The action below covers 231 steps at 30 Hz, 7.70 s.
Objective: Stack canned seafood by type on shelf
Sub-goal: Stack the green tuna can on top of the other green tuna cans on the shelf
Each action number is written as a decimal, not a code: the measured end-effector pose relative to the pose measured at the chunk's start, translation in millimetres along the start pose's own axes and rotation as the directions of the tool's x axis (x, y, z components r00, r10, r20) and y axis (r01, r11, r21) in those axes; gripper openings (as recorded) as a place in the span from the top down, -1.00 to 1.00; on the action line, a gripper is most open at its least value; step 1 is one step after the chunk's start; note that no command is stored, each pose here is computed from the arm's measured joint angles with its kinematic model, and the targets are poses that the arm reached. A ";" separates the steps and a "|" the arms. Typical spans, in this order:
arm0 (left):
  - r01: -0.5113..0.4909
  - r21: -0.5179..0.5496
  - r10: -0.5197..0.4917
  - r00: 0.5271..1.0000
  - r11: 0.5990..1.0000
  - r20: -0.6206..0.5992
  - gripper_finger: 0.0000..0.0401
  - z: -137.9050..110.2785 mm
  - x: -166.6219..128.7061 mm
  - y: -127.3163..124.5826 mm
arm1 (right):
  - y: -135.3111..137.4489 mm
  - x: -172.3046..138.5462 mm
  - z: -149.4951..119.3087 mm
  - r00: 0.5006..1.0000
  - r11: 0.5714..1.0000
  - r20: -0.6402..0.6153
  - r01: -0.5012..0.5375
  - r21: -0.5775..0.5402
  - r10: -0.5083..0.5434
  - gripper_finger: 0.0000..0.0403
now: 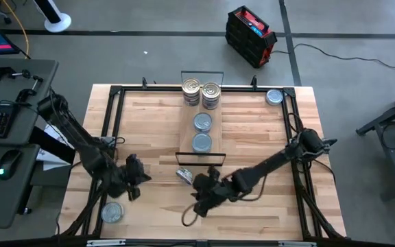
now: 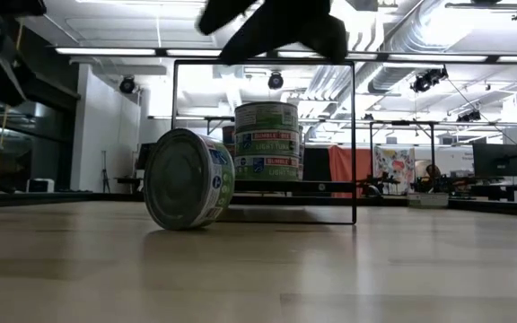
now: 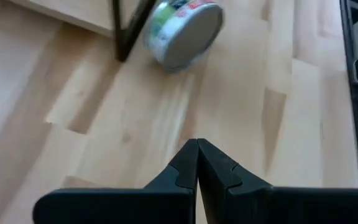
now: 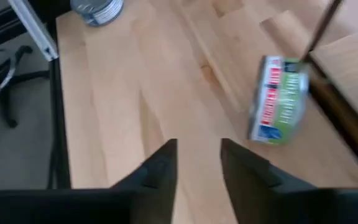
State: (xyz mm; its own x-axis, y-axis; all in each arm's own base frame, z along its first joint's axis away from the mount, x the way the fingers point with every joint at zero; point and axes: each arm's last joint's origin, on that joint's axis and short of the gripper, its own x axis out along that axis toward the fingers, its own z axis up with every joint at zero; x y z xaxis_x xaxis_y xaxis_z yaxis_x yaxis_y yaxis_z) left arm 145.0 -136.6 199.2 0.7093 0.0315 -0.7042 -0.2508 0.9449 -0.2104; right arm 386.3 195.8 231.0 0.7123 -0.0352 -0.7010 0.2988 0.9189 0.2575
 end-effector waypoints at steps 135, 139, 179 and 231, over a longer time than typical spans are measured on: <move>0.186 -0.168 -0.185 0.983 0.968 0.020 1.00 -3.2 -20.2 51.7 | -184.0 -128.0 22.1 0.915 0.781 0.400 -0.208 0.589 -0.058 0.42; 0.187 -0.175 -0.186 0.982 0.967 0.021 1.00 -3.1 -20.3 51.6 | -182.7 -119.6 21.7 0.926 0.778 0.377 -0.223 0.588 -0.019 0.42; 0.180 -0.188 -0.180 0.983 0.966 0.016 1.00 -3.6 -20.2 52.2 | -189.4 -55.8 36.4 0.913 0.673 0.386 -0.369 0.641 0.133 0.42; 0.180 -0.187 -0.181 0.983 0.966 0.016 1.00 -3.7 -20.2 52.1 | -192.1 -65.1 45.7 0.965 0.647 0.245 -0.126 0.752 -0.096 -0.03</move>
State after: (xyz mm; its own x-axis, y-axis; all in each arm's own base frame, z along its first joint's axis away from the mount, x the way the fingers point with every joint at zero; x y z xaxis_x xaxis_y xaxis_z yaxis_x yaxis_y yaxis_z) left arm 115.2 -89.2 200.0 0.7531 -0.1345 -0.6440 -0.2373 0.8574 -0.4566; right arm 311.5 3.6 257.5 0.8139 -0.2183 -0.5384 0.5810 0.3035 0.7552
